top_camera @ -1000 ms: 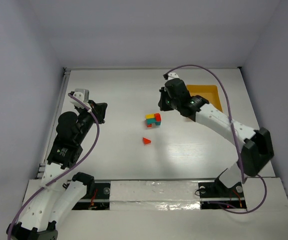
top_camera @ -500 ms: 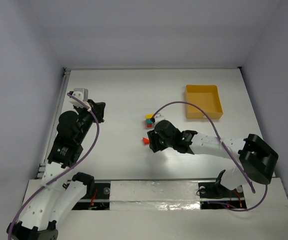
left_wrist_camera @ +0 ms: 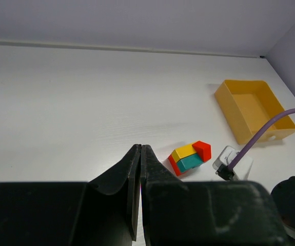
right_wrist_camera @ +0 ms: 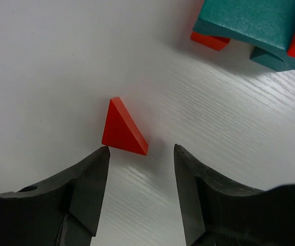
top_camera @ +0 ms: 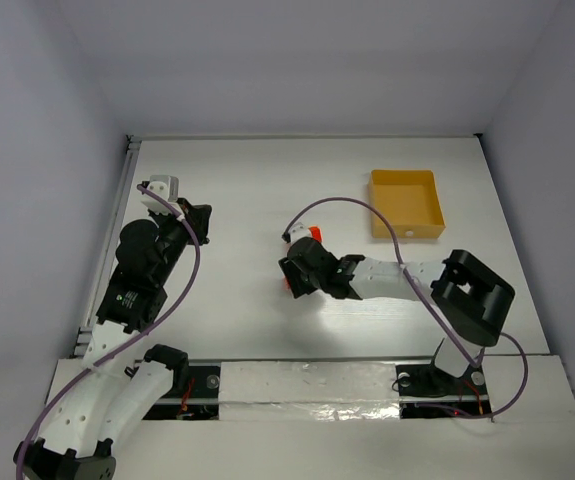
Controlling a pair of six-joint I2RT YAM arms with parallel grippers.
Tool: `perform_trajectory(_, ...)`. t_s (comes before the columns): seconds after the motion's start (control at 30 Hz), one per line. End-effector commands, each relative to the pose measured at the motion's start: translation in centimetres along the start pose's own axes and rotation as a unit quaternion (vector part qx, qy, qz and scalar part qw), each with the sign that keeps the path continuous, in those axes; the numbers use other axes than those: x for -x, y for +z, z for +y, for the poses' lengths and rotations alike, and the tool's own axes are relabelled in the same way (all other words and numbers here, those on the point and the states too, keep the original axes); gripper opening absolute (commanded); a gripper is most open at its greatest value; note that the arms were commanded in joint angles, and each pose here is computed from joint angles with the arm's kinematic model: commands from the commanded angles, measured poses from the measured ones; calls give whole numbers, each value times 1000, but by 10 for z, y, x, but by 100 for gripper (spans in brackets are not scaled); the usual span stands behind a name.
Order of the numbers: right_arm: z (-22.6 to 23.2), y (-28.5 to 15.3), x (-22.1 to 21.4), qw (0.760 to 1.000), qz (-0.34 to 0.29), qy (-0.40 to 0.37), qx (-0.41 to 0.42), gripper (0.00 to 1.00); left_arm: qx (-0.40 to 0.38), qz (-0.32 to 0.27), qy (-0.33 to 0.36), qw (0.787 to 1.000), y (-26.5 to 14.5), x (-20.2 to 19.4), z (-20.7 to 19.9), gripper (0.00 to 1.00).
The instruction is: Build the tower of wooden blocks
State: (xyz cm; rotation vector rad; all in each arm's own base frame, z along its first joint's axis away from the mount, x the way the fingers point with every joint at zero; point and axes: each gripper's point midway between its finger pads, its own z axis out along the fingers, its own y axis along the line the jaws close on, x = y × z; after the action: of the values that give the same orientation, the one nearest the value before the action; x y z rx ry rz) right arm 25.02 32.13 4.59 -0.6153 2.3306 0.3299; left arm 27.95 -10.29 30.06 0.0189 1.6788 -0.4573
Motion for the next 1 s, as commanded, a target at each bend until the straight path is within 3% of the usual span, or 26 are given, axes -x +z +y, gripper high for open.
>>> perform_trajectory(0.0, 10, 2, 31, 999, -45, -10, 3, 59, -8, -18, 4, 1000, 1, 10, -3, 0)
perform_trajectory(0.6, 26, 25, 36, 999, -47, -18, 15, 55, -15, -16, 2, 1000, 1, 10, -6, 0)
perform_trajectory(0.7, 28, 22, 38, 998, -50, -9, 21, 45, -15, -15, 2, 1000, 1, 9, -5, 0)
perform_trajectory(0.77, 31, 17, 39, 998, -52, 3, 33, 31, -14, -15, 2, 1000, 1, 9, -5, 0)
perform_trajectory(0.97, 44, -3, 41, 995, -49, 45, 73, 27, -24, -9, -20, 999, 1, 6, -10, 0)
